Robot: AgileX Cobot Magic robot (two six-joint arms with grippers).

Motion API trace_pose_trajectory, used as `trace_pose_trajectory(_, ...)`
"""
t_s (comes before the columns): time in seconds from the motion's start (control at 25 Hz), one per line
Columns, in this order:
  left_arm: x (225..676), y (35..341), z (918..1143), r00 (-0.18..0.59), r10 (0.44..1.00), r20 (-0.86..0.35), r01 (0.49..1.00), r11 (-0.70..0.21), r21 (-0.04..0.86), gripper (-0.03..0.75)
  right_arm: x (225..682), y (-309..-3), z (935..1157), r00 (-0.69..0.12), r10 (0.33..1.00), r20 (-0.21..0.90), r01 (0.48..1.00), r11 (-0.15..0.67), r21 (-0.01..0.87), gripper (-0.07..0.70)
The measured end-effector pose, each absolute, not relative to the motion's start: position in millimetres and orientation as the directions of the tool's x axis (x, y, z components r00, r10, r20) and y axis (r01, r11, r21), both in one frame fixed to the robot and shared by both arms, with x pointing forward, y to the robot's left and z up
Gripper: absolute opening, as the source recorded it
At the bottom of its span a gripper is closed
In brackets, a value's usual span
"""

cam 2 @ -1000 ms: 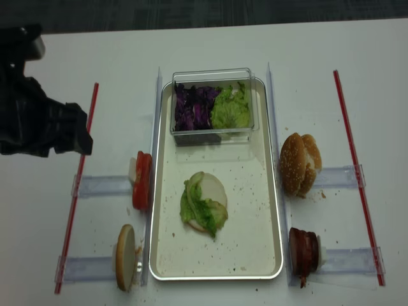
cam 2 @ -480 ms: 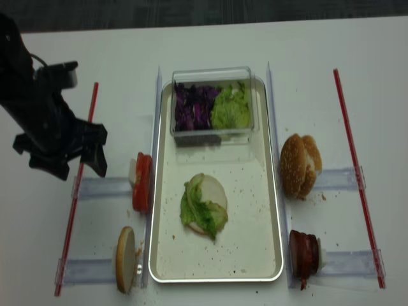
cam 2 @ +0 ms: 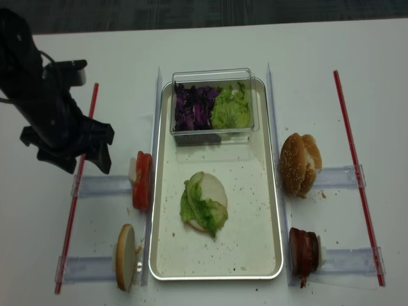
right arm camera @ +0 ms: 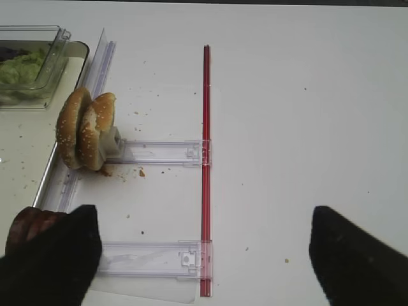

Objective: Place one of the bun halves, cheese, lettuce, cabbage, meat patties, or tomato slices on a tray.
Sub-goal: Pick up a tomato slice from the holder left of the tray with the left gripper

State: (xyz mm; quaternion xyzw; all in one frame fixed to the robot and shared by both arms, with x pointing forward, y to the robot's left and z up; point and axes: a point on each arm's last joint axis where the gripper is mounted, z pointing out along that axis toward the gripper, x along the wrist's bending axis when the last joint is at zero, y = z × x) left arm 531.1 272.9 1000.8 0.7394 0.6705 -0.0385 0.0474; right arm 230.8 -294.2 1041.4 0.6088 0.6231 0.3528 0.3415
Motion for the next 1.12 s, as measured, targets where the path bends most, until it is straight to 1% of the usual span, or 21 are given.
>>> trace_pose_trajectory(0.08, 530, 260, 1001, 0.127, 0.985, -0.12, 0.992, -0.125, 0.023, 0.506, 231, -294, 1041, -0.026, 1.0, 0.004, 0.518, 0.01, 0.855, 0.675)
trace_pose_trajectory(0.32, 524, 224, 1001, 0.183, 0.976, -0.119, 0.983, -0.181, 0.029, 0.505, 231, -294, 1041, -0.026, 1.0, 0.004, 0.518, 0.01, 0.855, 0.675)
trace_pose_trajectory(0.36, 523, 219, 1001, 0.188, 0.975, -0.118, 0.982, -0.186, 0.028, 0.505, 231, -294, 1041, -0.026, 1.0, 0.004, 0.518, 0.01, 0.855, 0.675)
trace_pose_trajectory(0.44, 520, 210, 1001, 0.223, 0.968, -0.115, 0.975, -0.221, 0.029, 0.504, 231, -294, 1041, -0.026, 1.0, 0.004, 0.518, 0.01, 0.855, 0.675)
trace_pose_trajectory(0.8, 506, 172, 1001, 0.311, 0.944, -0.107, 0.95, -0.309, 0.035, 0.5, 231, -294, 1041, -0.026, 1.0, 0.004, 0.518, 0.01, 0.855, 0.675)
trace_pose_trajectory(0.88, 506, 170, 1001, 0.314, 0.943, -0.108, 0.949, -0.311, 0.04, 0.494, 231, -294, 1041, -0.026, 1.0, 0.004, 0.518, 0.01, 0.855, 0.675)
trace_pose_trajectory(1.12, 506, 169, 1001, 0.277, 0.955, -0.109, 0.961, -0.274, 0.044, 0.493, 231, -294, 1041, -0.026, 1.0, 0.004, 0.518, 0.01, 0.855, 0.675)
